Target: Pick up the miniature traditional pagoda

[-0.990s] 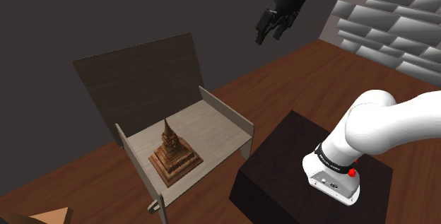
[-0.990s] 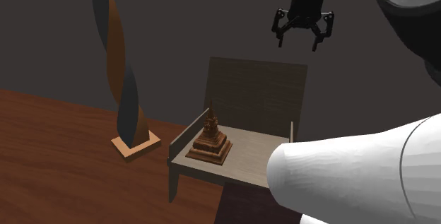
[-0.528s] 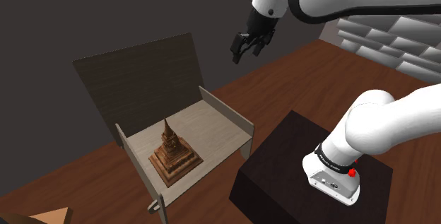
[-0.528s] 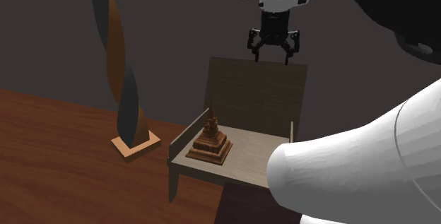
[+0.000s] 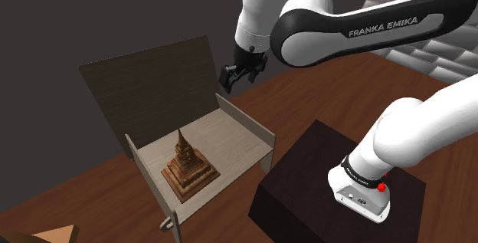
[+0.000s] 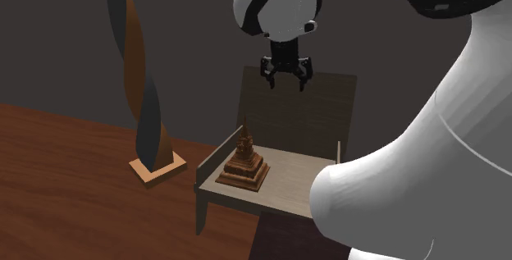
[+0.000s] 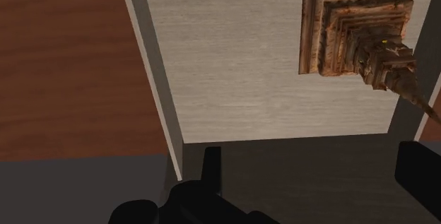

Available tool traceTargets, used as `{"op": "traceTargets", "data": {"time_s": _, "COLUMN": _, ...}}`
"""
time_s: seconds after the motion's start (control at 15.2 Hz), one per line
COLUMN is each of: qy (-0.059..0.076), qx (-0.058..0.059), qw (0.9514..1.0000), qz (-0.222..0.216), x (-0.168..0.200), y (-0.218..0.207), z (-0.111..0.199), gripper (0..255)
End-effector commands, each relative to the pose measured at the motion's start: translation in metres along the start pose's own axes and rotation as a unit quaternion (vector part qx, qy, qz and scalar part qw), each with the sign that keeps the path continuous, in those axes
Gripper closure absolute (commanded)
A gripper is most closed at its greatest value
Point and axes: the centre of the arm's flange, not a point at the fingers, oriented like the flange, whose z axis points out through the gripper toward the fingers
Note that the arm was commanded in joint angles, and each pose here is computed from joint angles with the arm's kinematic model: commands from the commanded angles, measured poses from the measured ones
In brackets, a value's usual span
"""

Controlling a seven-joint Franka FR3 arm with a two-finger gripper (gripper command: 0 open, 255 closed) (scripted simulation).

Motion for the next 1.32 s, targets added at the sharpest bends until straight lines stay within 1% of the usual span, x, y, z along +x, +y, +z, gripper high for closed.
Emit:
{"op": "traceTargets", "data": {"time_s": 0.0, "qy": 0.001, "qx": -0.006, "qw": 1.0, "qz": 0.001, "x": 0.004, "y": -0.022, "z": 0.018, "gripper": 0}}
{"op": "traceTargets", "data": {"time_s": 0.59, "qy": 0.003, "qx": -0.037, "qw": 0.9993, "qz": 0.005, "x": 0.011, "y": -0.119, "z": 0.098, "gripper": 0}}
{"op": "traceTargets", "data": {"time_s": 1.25, "qy": 0.006, "qx": -0.071, "qw": 0.9974, "qz": 0.009, "x": 0.019, "y": -0.219, "z": 0.191, "gripper": 0}}
